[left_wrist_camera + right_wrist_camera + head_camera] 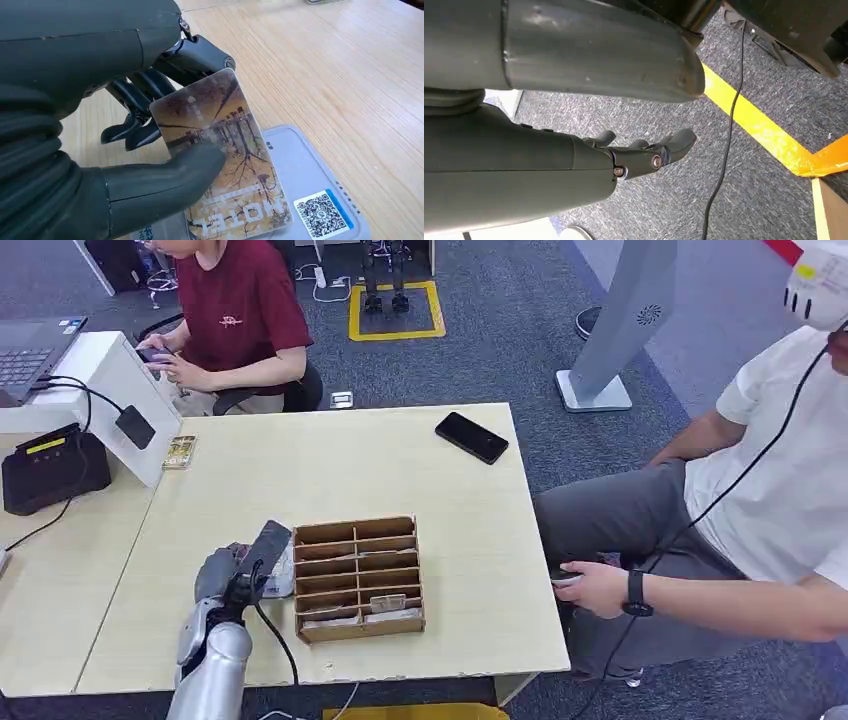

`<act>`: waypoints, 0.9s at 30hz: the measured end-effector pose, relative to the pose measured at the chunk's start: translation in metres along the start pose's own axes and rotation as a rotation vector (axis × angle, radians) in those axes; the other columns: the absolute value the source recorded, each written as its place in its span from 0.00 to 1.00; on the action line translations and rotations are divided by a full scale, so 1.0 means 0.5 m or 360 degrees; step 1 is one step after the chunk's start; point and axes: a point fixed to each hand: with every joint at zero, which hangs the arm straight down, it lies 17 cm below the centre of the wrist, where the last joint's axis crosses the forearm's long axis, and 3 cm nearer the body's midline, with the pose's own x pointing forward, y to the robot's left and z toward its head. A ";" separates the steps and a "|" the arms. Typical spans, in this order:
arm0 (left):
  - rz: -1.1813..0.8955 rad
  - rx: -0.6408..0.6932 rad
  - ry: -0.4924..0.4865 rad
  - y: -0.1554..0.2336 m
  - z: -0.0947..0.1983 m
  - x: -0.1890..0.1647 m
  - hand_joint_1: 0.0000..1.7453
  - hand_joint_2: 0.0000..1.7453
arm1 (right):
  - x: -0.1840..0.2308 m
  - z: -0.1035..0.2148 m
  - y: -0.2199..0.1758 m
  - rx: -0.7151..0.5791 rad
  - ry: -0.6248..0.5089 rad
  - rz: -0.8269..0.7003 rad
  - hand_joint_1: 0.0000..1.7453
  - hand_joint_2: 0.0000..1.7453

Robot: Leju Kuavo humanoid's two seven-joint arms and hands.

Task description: Pass the card to the sensor for recognition and then transmit it.

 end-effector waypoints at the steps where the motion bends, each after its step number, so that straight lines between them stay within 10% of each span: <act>1: -0.0013 0.0002 0.0007 -0.001 0.000 -0.002 1.00 1.00 | 0.000 0.000 0.000 0.0000 0.0000 0.0001 0.00 0.00; 27: 0.0009 -0.0085 -0.0142 -0.026 0.003 0.057 1.00 1.00 | -0.001 0.001 0.003 -0.0011 -0.0008 0.0001 0.00 0.00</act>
